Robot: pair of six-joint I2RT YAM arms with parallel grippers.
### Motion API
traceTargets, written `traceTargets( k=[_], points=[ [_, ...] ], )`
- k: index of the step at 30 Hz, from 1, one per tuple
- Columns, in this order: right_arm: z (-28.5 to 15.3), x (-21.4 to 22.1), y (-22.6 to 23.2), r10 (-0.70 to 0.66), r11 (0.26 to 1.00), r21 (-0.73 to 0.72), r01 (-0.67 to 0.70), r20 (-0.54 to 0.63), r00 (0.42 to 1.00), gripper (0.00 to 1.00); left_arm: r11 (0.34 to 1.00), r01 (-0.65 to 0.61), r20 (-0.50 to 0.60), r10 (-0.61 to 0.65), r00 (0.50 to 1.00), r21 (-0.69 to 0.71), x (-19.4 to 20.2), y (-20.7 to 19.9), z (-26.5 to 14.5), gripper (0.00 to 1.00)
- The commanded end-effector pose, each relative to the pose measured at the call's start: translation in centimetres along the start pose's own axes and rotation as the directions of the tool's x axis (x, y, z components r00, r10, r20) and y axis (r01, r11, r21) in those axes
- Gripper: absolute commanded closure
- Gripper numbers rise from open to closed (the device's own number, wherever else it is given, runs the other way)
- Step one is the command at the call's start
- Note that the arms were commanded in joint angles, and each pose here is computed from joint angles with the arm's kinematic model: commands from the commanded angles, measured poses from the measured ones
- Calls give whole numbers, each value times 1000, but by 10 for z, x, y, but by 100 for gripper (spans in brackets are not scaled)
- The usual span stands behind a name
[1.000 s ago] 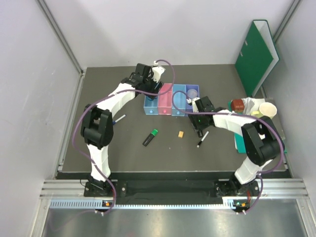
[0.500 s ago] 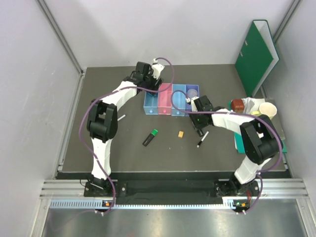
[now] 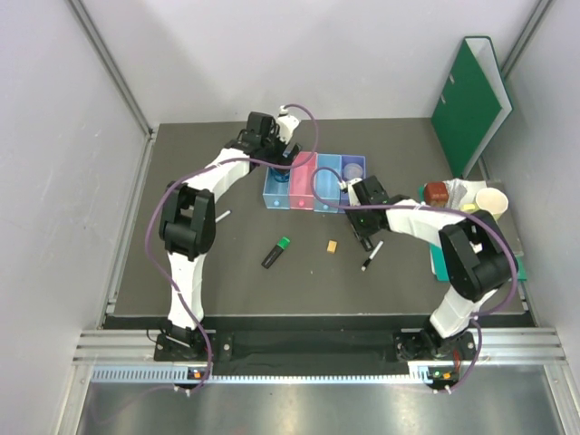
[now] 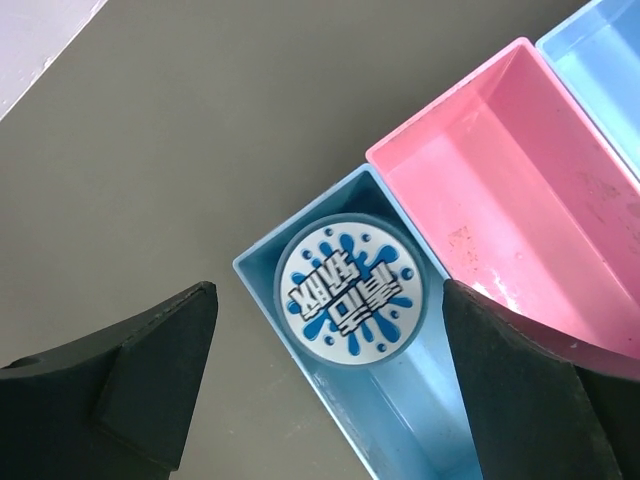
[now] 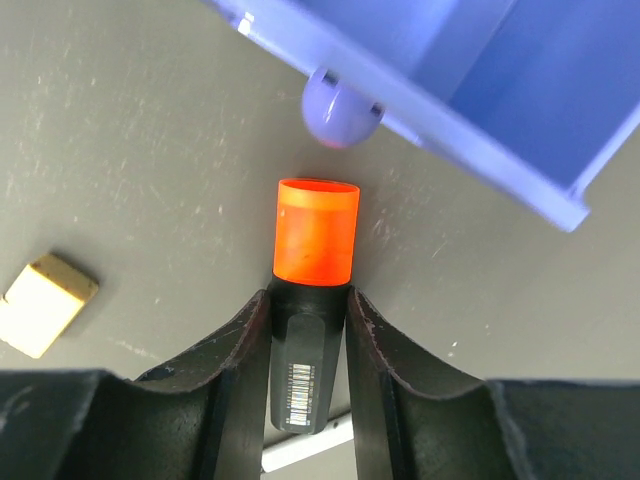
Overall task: Sort the stationery into containers
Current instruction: Pick up the pen from the center of the board, then place the pen in the storage box.
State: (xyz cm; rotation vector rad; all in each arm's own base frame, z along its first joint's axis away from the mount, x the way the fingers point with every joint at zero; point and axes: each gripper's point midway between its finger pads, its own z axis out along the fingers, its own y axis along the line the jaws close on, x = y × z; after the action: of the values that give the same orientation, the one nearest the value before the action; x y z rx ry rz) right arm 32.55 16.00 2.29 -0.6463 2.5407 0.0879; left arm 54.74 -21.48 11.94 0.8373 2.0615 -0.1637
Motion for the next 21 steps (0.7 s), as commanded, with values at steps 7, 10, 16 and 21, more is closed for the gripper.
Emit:
traceTargets(
  k=[7, 10, 16, 21],
  points=[
    [-60, -29, 14, -58, 997, -53, 62, 91, 994, 84, 1000, -10, 141, 7, 990, 25, -58, -6, -86, 1],
    [-71, -35, 19, -56, 994, -84, 67, 126, 990, 85, 998, -29, 90, 24, 996, 54, -39, -20, -111, 1],
    [-92, -66, 23, -53, 992, -101, 78, 232, 971, 85, 994, -15, -56, 21, 998, 107, 35, -61, -149, 1],
    [-111, -108, 22, -61, 992, -87, 96, 343, 937, 85, 986, -32, -153, 58, 986, 165, 84, -103, -167, 1]
  ],
)
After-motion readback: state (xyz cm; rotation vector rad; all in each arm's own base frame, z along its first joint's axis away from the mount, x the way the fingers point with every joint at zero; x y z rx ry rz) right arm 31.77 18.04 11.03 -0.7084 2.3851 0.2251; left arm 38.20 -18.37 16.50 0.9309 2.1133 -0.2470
